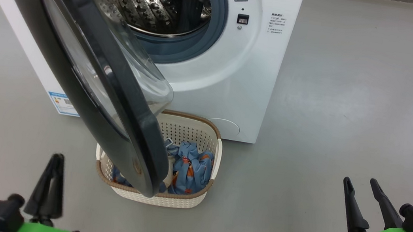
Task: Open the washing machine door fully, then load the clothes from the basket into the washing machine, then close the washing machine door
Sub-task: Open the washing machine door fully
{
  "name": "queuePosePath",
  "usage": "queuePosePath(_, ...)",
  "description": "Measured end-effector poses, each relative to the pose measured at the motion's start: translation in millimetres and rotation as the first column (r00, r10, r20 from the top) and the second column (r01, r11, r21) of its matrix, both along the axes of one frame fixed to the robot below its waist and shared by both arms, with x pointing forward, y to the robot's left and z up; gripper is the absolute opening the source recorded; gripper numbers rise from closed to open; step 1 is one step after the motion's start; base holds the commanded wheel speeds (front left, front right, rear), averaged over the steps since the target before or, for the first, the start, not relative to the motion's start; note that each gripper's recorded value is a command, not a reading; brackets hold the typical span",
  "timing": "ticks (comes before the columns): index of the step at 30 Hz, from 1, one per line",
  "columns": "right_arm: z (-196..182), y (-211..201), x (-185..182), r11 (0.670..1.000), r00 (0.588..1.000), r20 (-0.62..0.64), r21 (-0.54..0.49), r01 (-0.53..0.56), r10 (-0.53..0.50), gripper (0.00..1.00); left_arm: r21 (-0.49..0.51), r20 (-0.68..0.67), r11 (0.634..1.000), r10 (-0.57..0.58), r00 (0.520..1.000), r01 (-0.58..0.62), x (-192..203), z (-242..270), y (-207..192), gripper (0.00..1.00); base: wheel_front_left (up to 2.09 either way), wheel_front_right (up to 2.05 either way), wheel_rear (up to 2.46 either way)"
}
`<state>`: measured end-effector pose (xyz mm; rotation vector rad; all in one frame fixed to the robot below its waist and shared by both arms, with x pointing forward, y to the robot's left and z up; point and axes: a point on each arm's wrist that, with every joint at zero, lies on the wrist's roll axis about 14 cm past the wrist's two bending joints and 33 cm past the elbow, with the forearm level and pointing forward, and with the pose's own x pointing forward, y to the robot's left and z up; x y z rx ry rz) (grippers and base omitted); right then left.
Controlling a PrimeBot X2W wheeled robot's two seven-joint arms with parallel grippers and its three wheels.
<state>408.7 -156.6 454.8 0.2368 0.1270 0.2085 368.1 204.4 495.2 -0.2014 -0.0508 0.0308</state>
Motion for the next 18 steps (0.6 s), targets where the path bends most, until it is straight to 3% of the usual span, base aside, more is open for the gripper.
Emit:
queuePosePath(5, 1, 2, 1, 1.0, 1.0, 0.002, 0.0, -0.006, 0.006, 1.0, 0.008, 0.108, 0.999, 0.035, 0.994, -0.036, 5, 35, 12, 0.0, 0.0, 0.0, 0.0)
queuePosePath(9, 1, 3, 1, 1.0, 1.0, 0.002, 0.0, -0.009, 0.009, 1.0, 0.026, 0.28, 0.999, 0.036, 0.959, -0.045, 7, 92, 12, 0.0, 0.0, 0.0, 0.0)
queuePosePath(18, 1, 2, 2, 1.0, 1.0, 0.004, -0.001, -0.006, 0.006, 1.0, 0.067, 0.506, 0.988, -0.151, 0.849, 0.136, 2, 171, -58, 0.0, 0.0, 0.0, 0.0)
